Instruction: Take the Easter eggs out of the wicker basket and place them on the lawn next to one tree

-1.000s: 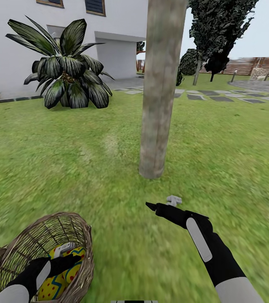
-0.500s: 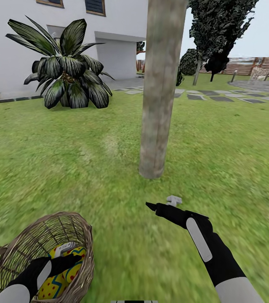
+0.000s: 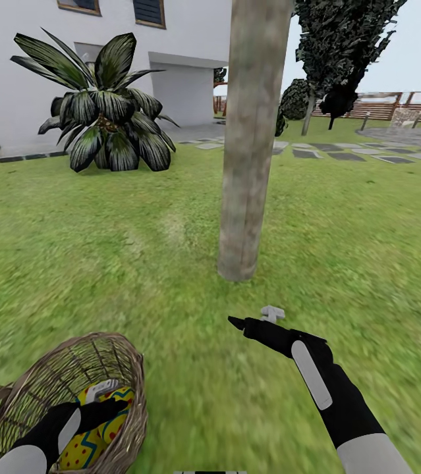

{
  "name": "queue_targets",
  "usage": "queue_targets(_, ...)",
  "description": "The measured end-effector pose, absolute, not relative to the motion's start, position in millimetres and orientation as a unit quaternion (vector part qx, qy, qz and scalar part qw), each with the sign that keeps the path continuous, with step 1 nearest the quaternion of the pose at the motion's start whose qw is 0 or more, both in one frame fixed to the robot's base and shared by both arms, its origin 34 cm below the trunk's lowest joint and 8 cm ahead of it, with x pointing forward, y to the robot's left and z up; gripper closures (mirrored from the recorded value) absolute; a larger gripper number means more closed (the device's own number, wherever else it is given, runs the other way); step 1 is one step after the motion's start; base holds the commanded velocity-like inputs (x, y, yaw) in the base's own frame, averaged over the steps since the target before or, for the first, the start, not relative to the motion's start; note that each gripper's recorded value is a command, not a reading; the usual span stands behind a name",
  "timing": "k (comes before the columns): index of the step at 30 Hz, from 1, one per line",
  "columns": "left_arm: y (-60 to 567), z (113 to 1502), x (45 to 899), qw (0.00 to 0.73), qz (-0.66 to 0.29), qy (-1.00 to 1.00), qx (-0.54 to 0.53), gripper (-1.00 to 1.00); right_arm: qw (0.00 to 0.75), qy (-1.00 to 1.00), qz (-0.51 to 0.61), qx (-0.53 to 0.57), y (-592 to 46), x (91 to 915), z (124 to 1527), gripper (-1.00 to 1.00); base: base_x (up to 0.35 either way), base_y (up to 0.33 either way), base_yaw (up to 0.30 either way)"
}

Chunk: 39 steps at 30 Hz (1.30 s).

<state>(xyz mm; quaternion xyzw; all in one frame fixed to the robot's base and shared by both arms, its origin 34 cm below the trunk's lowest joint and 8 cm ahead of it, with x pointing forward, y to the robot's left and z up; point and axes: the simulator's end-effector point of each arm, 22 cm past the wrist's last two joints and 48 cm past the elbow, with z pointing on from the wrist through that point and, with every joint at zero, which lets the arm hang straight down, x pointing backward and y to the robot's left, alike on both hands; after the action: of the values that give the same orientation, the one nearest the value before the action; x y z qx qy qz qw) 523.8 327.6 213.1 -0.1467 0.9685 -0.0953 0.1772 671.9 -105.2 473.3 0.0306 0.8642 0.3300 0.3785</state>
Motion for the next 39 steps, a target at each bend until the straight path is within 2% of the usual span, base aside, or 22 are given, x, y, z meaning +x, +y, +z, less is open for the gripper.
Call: queue_targets(39, 330, 224, 525, 0.179, -0.099, 0.968, -0.147, 1.0, 0.391, 0.859, 0.331, 0.026, -105, 673, 491, -1.0, 0.0, 0.0, 0.0)
